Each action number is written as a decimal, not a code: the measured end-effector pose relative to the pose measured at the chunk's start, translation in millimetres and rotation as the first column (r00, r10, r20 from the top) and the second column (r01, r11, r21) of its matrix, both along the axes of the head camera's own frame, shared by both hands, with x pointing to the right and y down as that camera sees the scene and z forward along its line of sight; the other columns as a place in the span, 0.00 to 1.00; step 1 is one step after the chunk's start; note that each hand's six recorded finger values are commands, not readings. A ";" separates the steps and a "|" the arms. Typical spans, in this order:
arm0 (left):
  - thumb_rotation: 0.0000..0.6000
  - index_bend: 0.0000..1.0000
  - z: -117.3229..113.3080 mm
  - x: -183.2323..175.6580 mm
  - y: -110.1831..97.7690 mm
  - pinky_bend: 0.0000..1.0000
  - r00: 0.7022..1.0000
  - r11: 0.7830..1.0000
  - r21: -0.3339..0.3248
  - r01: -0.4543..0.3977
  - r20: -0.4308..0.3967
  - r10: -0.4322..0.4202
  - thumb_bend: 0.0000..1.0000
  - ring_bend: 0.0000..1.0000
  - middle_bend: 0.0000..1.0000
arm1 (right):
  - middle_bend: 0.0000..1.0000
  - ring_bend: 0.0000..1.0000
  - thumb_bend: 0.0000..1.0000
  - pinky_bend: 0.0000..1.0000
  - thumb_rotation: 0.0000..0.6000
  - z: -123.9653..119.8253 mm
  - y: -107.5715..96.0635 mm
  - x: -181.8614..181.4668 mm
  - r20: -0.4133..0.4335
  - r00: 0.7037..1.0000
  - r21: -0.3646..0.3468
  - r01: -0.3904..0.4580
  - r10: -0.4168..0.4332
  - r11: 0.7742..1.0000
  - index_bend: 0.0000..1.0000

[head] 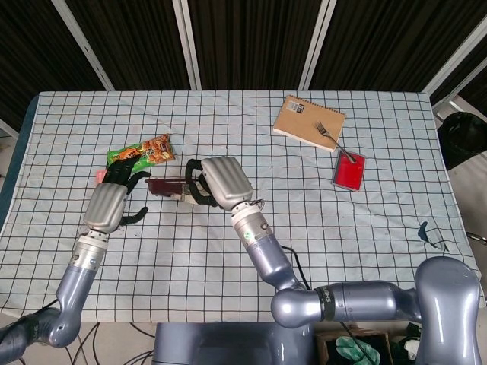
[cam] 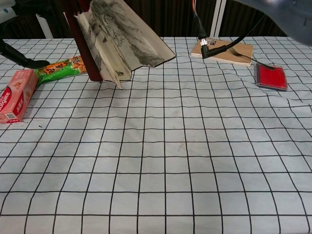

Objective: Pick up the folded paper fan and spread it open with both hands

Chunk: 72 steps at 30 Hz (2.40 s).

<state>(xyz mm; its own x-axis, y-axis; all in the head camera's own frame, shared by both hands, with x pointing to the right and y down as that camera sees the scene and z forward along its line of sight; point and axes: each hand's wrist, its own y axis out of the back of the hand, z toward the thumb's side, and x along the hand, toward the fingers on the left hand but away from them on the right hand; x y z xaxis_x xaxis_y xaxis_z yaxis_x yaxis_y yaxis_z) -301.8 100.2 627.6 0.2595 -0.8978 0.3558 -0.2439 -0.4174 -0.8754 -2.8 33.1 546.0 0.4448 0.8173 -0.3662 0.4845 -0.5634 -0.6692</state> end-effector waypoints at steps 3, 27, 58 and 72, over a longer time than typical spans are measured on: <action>1.00 0.31 7.7 8.7 -4.9 0.00 1.000 1.000 -0.010 0.008 -0.011 -0.008 0.27 0.00 0.06 | 0.93 0.95 0.89 0.89 1.00 -4.2 -0.1 -1.4 0.008 1.000 -0.007 -0.009 0.009 1.000 0.85; 1.00 0.40 34.1 41.8 17.1 0.00 0.997 0.994 -0.105 0.009 -0.070 -0.016 0.28 0.00 0.12 | 0.93 0.95 0.89 0.89 1.00 -18.9 -0.4 -6.0 0.030 0.998 -0.025 -0.045 0.046 0.999 0.86; 1.00 0.51 52.9 81.2 41.5 0.01 0.978 0.993 -0.102 0.066 -0.191 -0.085 0.47 0.00 0.18 | 0.93 0.95 0.89 0.89 1.00 -24.1 12.3 -15.8 0.068 0.997 -0.055 -0.036 0.040 0.998 0.86; 1.00 0.57 43.5 59.4 32.7 0.01 0.979 0.994 -0.043 0.104 -0.174 -0.110 0.51 0.00 0.19 | 0.93 0.95 0.89 0.89 1.00 -19.3 8.4 5.2 0.034 0.997 -0.053 -0.062 0.064 0.997 0.86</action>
<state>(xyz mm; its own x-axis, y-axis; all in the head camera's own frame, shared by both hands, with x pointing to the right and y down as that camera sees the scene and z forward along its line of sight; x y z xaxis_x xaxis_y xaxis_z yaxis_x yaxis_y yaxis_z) -242.4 132.9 671.1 0.2238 -0.9122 0.3433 -0.4379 -0.4088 -0.8007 2.4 41.5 526.6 0.4067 0.8244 -0.3938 0.5431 -0.5647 -0.6214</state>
